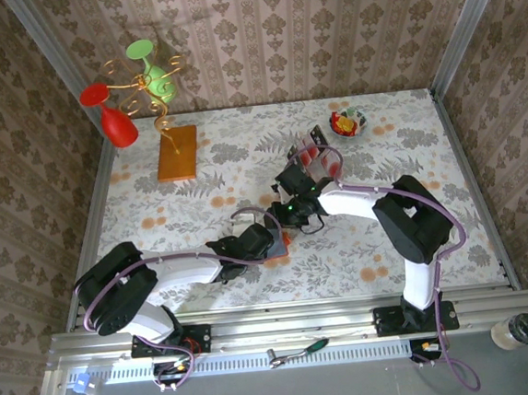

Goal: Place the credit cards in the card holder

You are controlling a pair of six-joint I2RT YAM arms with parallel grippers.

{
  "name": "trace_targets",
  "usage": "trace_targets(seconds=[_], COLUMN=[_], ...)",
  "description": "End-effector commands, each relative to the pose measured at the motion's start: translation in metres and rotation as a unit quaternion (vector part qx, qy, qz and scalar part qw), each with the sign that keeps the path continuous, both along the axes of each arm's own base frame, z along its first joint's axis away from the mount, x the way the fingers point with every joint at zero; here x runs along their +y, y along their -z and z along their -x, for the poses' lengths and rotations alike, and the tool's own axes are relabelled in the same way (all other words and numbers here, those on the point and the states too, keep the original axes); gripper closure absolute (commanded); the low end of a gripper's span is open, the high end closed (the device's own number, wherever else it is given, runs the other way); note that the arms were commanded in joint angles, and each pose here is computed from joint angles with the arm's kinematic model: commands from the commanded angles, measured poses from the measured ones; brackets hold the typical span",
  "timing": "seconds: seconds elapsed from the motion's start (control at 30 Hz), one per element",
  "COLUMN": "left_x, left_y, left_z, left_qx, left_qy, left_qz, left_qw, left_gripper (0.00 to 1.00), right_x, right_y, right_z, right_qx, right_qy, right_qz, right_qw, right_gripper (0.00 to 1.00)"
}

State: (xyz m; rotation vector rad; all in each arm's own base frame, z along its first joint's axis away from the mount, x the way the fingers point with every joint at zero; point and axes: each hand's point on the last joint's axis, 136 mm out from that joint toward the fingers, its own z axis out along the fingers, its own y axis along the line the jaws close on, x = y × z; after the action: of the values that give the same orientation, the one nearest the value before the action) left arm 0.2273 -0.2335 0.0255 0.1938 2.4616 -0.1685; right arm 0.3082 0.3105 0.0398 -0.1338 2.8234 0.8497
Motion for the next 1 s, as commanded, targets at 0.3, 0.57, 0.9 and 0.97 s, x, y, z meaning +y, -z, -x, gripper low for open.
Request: trace_targets(seconds=[0.3,0.57,0.9,0.97], left_x=[0.007,0.006,0.007,0.007], left_y=[0.012,0.012,0.013,0.012], left_z=[0.008,0.008,0.008,0.008], left_qx=[0.013,0.012,0.012,0.013], left_qy=[0.006,0.007,0.006,0.008], left_qz=[-0.020,-0.019,-0.019,-0.019], left_qw=[1.000,1.000,1.000,1.000], left_gripper=[0.38,0.38,0.38,0.38], right_x=[0.007,0.002,0.009,0.009], right_y=[0.011,-0.008,-0.007,-0.006], right_z=[0.009,0.004,0.005,0.005], right_qx=[0.021,-0.005,-0.001,-0.003], right_qy=[-0.009,-0.001,0.000,0.001], right_qz=[-0.002,0.002,-0.007,-0.003], right_qw=[1.000,1.000,1.000,1.000], right_gripper=[0.63,0.63,0.63,0.63])
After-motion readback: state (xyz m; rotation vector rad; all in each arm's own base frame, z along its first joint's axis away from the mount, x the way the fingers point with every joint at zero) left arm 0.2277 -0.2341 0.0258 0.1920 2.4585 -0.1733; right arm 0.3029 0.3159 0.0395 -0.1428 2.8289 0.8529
